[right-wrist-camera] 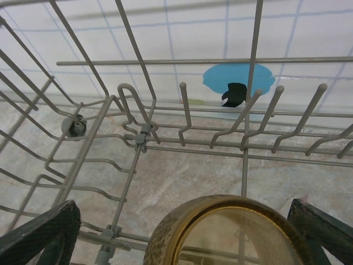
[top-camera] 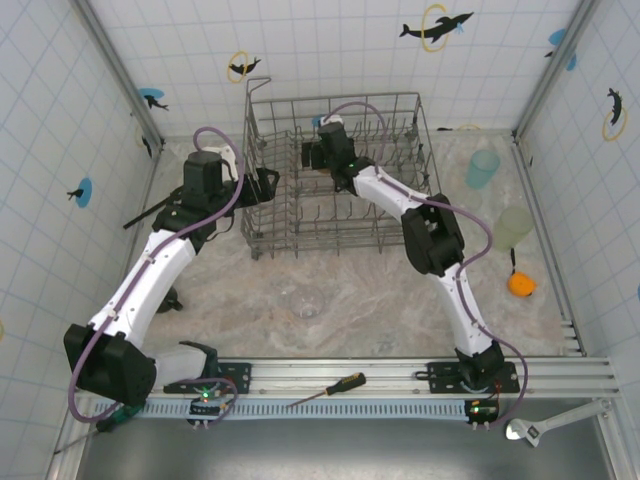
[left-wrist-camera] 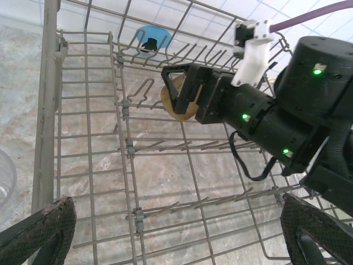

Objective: Load the cups into the dish rack

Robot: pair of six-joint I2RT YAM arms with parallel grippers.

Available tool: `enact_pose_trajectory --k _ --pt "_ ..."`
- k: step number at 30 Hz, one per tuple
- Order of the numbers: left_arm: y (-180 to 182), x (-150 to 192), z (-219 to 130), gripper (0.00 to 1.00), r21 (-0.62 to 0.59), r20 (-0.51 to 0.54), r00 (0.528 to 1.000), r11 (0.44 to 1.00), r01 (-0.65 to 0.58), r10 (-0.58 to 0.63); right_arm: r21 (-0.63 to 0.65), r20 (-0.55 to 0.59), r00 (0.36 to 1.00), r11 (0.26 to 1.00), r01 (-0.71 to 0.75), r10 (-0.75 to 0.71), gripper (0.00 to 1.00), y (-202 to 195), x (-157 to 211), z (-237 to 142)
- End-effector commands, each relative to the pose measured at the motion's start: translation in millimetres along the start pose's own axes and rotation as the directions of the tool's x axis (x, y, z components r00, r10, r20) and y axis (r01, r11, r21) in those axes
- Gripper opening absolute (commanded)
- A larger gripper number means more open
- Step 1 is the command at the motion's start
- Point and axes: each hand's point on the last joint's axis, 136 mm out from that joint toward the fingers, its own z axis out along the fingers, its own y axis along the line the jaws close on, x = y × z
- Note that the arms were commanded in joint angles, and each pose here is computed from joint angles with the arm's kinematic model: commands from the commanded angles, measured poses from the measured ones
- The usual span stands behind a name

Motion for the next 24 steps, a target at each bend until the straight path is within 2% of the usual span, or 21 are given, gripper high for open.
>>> enact_pose_trajectory --k 1,6,17,24 --pt "4.8 -2.9 -8.6 0.98 -0.026 0.021 1.000 1.000 0.017 -0.016 -0.054 0.135 0.988 0.996 -0.066 0.073 0.99 9.9 -93.2 -62.3" --pt "6.6 -6.3 -13.2 0.98 -0.048 0.030 0.999 0.999 0.025 -0.024 -0.011 0.122 0.990 0.998 -0.069 0.069 1.00 -6.6 -107.3 -85.5" --pt "12.6 -3.6 -15.3 0.98 -0.080 0.029 0.998 0.995 0.055 -0.053 0.015 0.113 0.990 0.996 -0.085 0.083 0.99 -43.1 -114.6 -146.7" --pt "12.6 -4.0 -15.2 0.98 -0.082 0.028 0.997 0.994 0.073 -0.071 0.054 0.080 0.988 0.990 -0.134 0.129 0.99 -90.0 -96.9 -181.8"
